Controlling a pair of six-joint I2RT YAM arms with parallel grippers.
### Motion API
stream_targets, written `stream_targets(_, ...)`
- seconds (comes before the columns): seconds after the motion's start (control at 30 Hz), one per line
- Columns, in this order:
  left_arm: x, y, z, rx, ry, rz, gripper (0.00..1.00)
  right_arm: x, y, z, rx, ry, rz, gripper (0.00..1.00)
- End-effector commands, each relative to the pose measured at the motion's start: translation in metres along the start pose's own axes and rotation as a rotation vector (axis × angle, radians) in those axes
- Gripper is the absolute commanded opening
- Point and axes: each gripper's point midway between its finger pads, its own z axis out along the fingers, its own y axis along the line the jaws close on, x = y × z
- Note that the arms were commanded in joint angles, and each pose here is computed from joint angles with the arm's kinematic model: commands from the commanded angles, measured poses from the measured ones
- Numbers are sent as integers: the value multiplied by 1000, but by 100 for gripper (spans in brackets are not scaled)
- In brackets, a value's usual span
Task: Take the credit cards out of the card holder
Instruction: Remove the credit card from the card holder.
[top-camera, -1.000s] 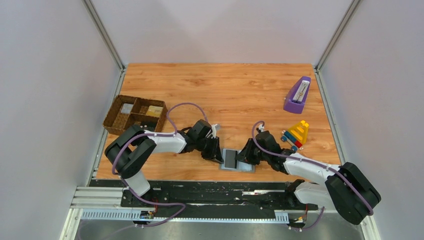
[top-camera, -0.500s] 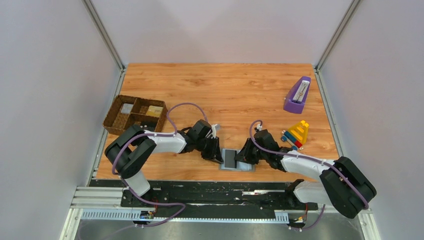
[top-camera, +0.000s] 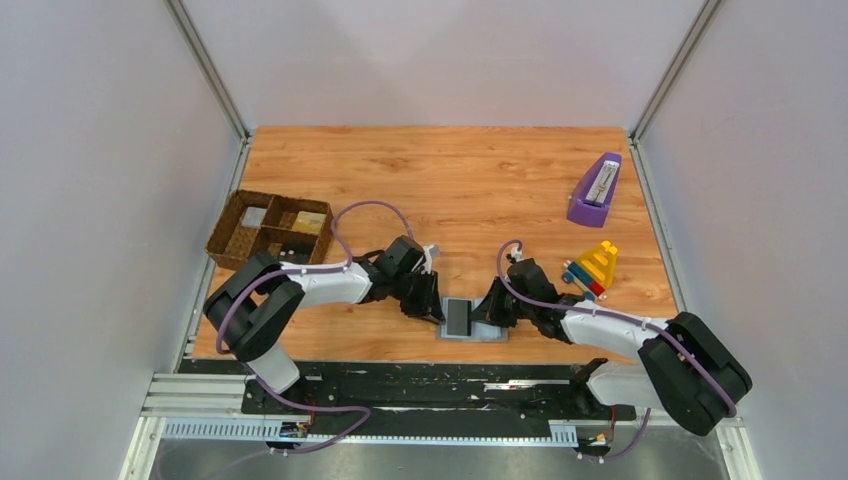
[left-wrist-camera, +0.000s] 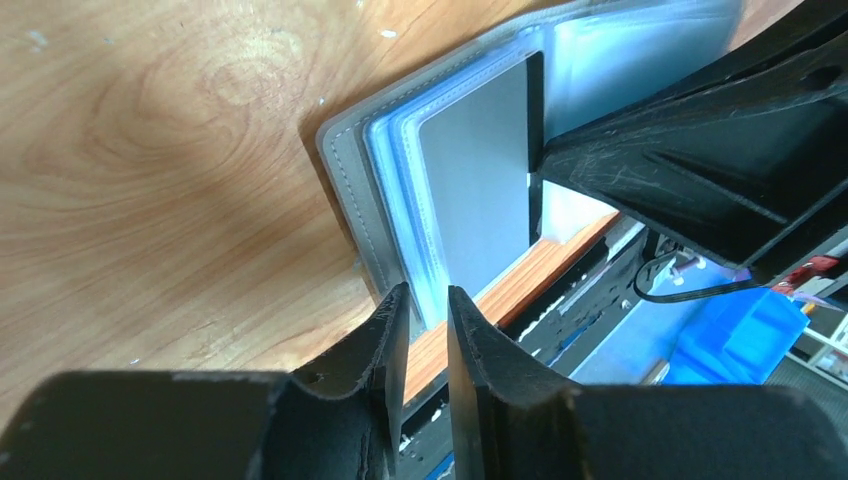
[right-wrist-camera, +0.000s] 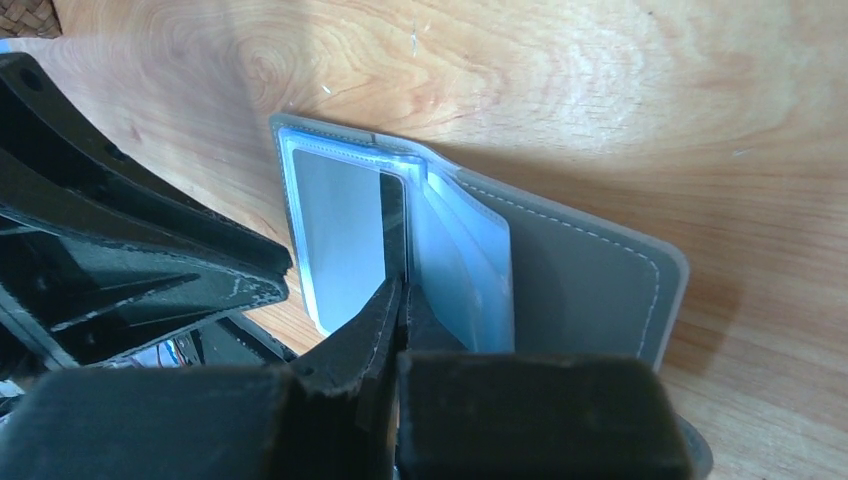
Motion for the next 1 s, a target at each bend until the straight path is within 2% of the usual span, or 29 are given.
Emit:
stream_targets(0.0, -23, -19, -18, -13, -81, 59, 29, -12, 14, -4, -54, -45, -56, 0)
stream_targets(0.13, -29, -26, -21, -2, -92, 72, 29, -14, 16, -7, -62, -57, -75, 0)
stream_targets(0.3, -35, -47, -15, 118, -95, 105, 29, -14, 16, -8, -68, -51, -94, 0)
stream_targets(0.43, -32, -38, -1, 109, -66, 95, 29, -11, 20, -8, -87, -32, -96, 0)
stream_targets(0.7, -20, -13, 14, 49, -21, 68, 25, -10, 18, -6, -78, -24, -84, 18)
stream_targets(0.97, -10, 1, 18, 13, -2, 48, 23, -9, 12, -3, -51, -23, -75, 21)
